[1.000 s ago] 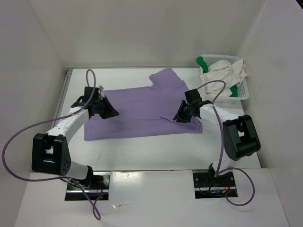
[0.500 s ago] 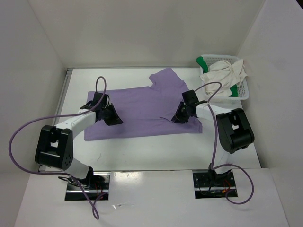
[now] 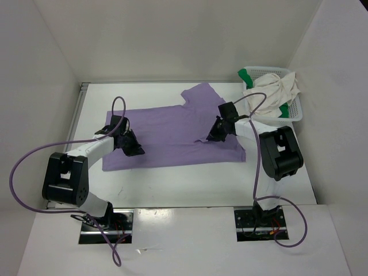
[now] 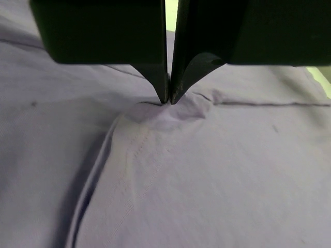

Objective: Fold and stack the t-shirts
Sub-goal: Fold the flattened tshirt in 1/3 of the way

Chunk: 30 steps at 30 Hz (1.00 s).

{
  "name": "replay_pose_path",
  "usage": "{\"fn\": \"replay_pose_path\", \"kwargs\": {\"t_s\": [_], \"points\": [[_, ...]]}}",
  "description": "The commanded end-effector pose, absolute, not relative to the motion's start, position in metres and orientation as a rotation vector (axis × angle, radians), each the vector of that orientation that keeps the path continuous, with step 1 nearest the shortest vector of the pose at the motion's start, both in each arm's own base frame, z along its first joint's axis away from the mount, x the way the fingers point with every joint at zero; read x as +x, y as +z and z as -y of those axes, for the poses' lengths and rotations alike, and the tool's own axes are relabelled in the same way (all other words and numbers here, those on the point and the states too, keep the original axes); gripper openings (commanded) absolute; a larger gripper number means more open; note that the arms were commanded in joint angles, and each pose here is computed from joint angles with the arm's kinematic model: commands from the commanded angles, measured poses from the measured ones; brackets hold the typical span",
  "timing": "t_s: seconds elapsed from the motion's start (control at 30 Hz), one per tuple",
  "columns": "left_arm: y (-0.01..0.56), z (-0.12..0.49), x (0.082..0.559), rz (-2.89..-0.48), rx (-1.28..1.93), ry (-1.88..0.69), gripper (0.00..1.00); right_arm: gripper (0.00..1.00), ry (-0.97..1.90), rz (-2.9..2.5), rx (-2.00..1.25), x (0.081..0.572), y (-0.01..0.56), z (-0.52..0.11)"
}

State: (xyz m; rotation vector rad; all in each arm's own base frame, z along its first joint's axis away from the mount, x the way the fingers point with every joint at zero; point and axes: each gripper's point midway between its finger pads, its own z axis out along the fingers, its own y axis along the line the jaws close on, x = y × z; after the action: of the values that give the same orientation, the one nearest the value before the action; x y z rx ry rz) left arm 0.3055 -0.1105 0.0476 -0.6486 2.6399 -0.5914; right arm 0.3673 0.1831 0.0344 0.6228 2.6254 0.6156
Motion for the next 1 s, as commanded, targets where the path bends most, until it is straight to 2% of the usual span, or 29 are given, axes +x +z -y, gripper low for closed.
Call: {"fn": "replay_pose_path", "kwargs": {"t_s": [0.0,0.23,0.3,0.4,0.6,0.63,0.7,0.73,0.8,0.97], "points": [[0.051,0.108,0.303,-2.632,-0.616,-0.599,0.11,0.08,0.632,-2.597,0.609,0.39,0.048,-0.195],[0.062,0.109,0.308,-2.615,-0.608,-0.605,0.12,0.08,0.74,-2.582,0.556,0.445,0.066,-0.24],[0.065,0.109,0.309,-2.604,-0.604,-0.609,0.12,0.19,0.723,-2.559,0.546,0.451,0.076,-0.243],[0.068,0.109,0.309,-2.594,-0.599,-0.612,0.14,0.42,0.734,-2.551,0.487,0.446,0.085,-0.252],[0.078,0.124,0.312,-2.581,-0.537,-0.62,0.15,0.46,0.661,-2.485,0.496,0.421,0.104,-0.227],[0.077,0.132,0.311,-2.597,-0.509,-0.626,0.15,0.3,0.641,-2.513,0.492,0.408,0.091,-0.221],[0.072,0.141,0.314,-2.615,-0.493,-0.634,0.15,0.16,0.62,-2.558,0.489,0.384,0.078,-0.217],[0.069,0.152,0.311,-2.63,-0.465,-0.646,0.15,0.04,0.612,-2.579,0.482,0.375,0.072,-0.218],[0.067,0.166,0.315,-2.644,-0.435,-0.658,0.15,0.0,0.579,-2.631,0.489,0.353,0.052,-0.216],[0.034,0.175,0.311,-2.737,-0.448,-0.639,0.14,0.0,0.51,-2.664,0.506,0.335,0.031,-0.207]]}}
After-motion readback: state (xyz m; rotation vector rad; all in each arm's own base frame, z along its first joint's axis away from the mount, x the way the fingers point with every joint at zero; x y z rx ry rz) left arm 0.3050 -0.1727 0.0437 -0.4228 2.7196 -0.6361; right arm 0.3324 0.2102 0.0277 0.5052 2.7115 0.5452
